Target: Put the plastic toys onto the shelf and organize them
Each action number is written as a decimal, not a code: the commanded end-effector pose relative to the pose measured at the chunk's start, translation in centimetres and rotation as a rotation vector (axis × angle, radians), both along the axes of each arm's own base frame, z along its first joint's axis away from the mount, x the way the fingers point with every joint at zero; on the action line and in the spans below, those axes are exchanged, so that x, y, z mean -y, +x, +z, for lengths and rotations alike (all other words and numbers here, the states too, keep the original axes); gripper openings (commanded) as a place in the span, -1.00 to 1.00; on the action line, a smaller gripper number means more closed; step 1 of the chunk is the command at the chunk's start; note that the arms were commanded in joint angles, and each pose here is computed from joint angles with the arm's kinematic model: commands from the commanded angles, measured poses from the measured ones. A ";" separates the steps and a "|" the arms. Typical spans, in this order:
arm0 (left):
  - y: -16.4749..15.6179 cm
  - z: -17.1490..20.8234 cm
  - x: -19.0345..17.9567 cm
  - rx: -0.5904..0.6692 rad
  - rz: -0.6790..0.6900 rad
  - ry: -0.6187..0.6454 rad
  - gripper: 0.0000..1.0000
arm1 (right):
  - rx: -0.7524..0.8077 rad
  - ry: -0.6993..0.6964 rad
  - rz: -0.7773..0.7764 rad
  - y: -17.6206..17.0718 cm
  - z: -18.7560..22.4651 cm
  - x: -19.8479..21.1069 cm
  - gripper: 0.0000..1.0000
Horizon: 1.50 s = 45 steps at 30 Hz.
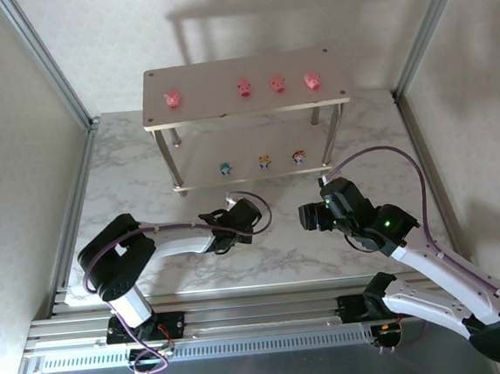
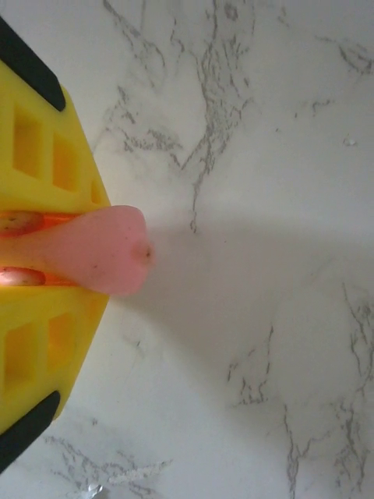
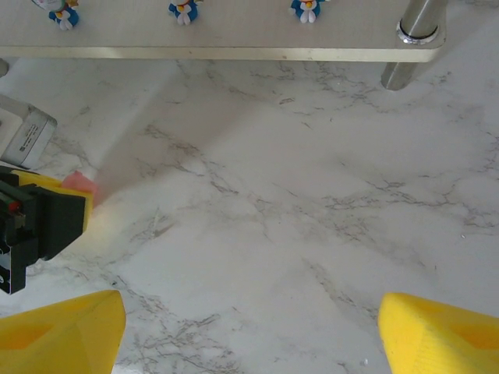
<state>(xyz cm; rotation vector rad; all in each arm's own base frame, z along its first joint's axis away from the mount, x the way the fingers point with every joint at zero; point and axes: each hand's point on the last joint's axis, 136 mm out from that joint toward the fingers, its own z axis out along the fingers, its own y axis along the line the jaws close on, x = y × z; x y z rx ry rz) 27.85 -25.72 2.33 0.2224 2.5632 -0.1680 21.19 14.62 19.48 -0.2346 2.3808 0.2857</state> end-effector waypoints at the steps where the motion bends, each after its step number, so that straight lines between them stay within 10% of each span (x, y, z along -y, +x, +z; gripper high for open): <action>1: 0.1 1.2 -0.9 0.016 0.003 0.015 -0.57 | 0.008 -0.003 -0.010 0.2 -0.1 0.2 0.69; 8: 1.2 9.0 -0.3 0.102 -0.021 -0.015 -0.57 | 0.016 0.007 -0.013 0.4 0.2 0.1 0.69; 24: 8.0 40.5 -3.3 0.660 0.040 -0.255 -0.53 | 0.066 0.080 0.045 2.4 2.3 -3.1 0.68; 45: 18.4 40.7 -3.7 0.589 0.094 -0.214 -0.52 | 0.110 0.146 0.103 4.4 5.0 -6.3 0.67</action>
